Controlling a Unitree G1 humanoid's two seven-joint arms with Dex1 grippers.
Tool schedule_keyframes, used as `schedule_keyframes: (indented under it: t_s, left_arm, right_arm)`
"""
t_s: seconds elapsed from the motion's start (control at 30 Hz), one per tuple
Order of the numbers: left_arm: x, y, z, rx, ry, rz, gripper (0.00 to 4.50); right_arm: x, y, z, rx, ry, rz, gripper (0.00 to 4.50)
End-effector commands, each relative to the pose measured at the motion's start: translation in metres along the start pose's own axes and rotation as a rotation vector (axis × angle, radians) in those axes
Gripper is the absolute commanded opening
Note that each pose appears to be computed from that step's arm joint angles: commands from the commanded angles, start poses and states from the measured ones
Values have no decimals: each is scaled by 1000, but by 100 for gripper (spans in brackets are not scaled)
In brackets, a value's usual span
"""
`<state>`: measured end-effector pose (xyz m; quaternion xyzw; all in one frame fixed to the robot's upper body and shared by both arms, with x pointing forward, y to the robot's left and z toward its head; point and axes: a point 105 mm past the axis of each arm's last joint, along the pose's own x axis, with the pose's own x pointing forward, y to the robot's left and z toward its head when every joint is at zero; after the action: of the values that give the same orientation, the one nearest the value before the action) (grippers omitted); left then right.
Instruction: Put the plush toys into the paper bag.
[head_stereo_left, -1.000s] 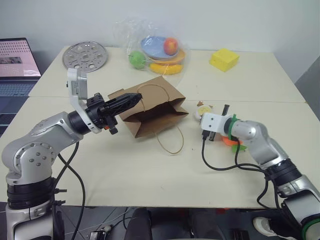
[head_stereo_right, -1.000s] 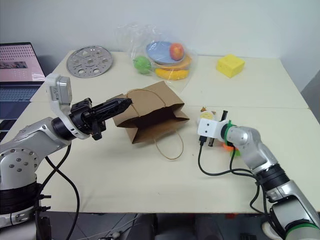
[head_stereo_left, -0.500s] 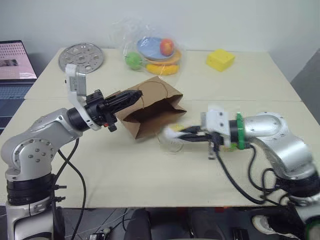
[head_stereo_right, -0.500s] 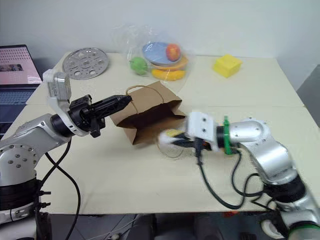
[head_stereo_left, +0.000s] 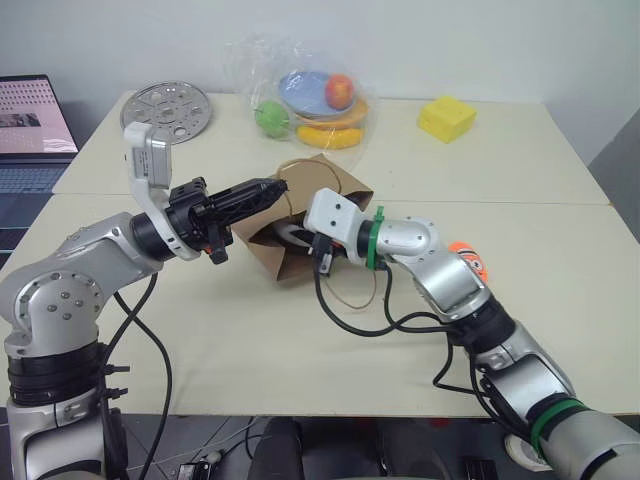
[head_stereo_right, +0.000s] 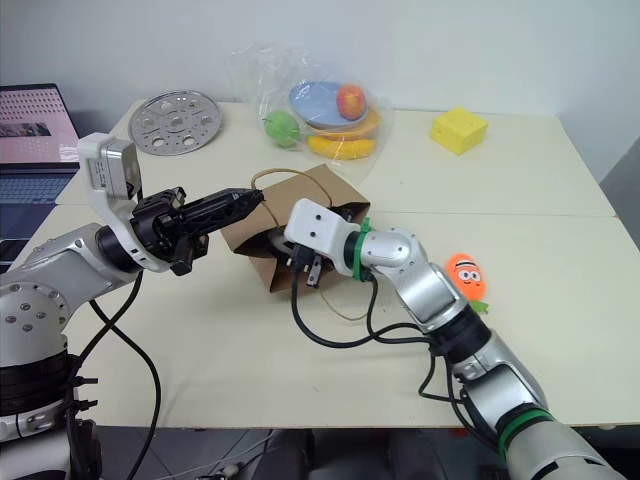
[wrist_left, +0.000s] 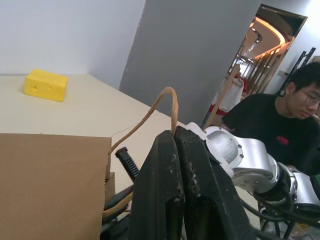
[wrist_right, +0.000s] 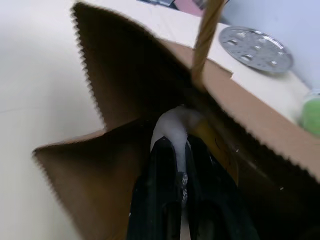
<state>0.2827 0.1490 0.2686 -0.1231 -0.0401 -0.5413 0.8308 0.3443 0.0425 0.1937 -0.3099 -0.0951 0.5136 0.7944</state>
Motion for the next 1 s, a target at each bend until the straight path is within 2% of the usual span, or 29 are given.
schedule_keyframes:
  t_s: [0.03,0.07,0.37,0.57,0.67,0.77,0.87,0.93,1.0]
  left_arm:
    - [-3,-4,12,27,-37,-3,0]
    - [-3,-3,13,26,-41,2,0]
    - [-5,7,20,14,-75,27,0]
    - [-6,9,19,11,-78,31,0]
    - [-5,9,18,11,-77,29,0]
    - [-6,8,17,12,-76,31,0]
    - [-9,9,16,11,-74,38,0]
    - [-9,9,15,13,-71,40,0]
    - [-9,9,16,14,-70,39,0]
  right_arm:
    - [2,-10,9,-109,-38,-67,57]
    - [1,-10,9,-99,-48,-73,80]
    - [-24,-1,21,-78,-105,20,394]
    - [-70,8,41,-32,-158,147,394]
    - [-112,7,40,-40,-137,203,394]
    - [-143,-1,14,-30,18,176,394]
    - [-182,-4,-36,-8,281,137,394]
    - [-191,-5,-49,-26,351,121,394]
    - [-203,-9,-74,-43,470,85,394]
